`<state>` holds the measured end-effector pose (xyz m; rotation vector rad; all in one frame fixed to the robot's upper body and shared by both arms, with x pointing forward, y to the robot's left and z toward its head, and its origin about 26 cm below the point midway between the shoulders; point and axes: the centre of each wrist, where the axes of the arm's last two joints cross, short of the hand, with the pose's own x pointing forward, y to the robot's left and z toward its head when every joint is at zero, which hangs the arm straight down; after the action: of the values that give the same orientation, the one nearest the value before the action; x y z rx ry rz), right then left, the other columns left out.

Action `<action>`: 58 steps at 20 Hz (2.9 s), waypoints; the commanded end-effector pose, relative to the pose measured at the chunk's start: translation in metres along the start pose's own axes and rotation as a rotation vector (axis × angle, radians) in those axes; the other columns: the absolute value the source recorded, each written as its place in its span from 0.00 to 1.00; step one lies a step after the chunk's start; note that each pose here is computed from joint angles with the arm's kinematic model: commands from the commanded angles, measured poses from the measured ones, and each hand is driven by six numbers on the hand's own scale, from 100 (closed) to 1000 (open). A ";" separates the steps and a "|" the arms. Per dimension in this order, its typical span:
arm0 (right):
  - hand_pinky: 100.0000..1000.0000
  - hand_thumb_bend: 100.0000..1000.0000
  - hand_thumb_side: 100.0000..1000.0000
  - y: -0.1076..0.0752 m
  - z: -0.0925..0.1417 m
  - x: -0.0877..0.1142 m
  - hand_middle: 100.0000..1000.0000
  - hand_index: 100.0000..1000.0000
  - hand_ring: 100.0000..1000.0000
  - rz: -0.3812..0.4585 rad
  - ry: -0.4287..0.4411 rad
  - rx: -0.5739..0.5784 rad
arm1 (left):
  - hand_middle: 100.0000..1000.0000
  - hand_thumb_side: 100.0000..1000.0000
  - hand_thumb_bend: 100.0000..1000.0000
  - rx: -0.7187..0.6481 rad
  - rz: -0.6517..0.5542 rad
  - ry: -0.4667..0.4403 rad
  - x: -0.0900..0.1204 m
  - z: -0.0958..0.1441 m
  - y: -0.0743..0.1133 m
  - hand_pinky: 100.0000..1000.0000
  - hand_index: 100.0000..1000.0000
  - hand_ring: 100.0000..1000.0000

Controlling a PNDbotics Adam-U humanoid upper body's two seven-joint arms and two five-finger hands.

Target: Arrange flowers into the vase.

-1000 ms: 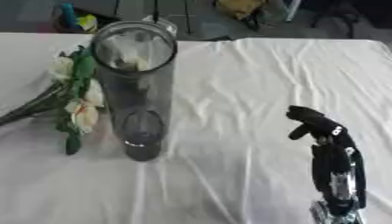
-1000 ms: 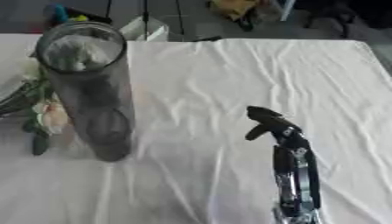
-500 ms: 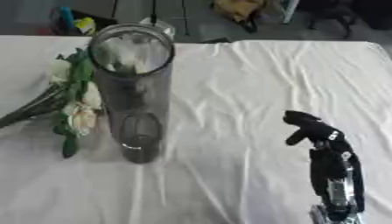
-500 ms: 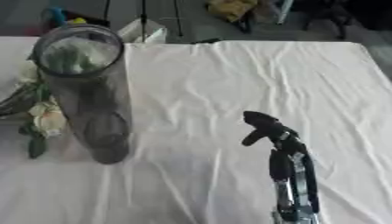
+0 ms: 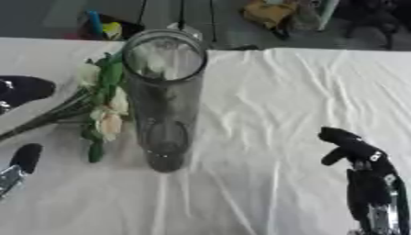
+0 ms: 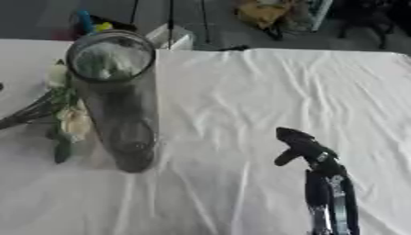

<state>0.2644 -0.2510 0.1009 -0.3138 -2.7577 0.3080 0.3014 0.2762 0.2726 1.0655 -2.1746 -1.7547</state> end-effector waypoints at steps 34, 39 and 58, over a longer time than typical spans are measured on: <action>0.73 0.00 0.96 0.011 -0.008 0.004 0.37 0.76 0.76 -0.015 -0.029 0.060 | 1.00 0.97 0.04 -0.251 -0.062 0.328 -0.041 -0.027 0.000 0.76 1.00 0.91; 0.73 0.00 0.96 0.012 -0.010 0.004 0.37 0.76 0.76 -0.016 -0.029 0.063 | 1.00 1.00 0.12 -0.289 -0.043 0.390 -0.057 -0.027 -0.011 0.78 1.00 0.94; 0.73 0.00 0.96 0.016 -0.014 0.004 0.35 0.76 0.77 -0.018 -0.023 0.066 | 1.00 1.00 0.30 -0.424 0.026 0.400 -0.079 -0.020 -0.025 0.77 1.00 0.92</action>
<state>0.2696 -0.2348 0.1068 -0.2647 -2.7519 0.3947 0.3837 0.3021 0.2640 1.1085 -1.4881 -1.7025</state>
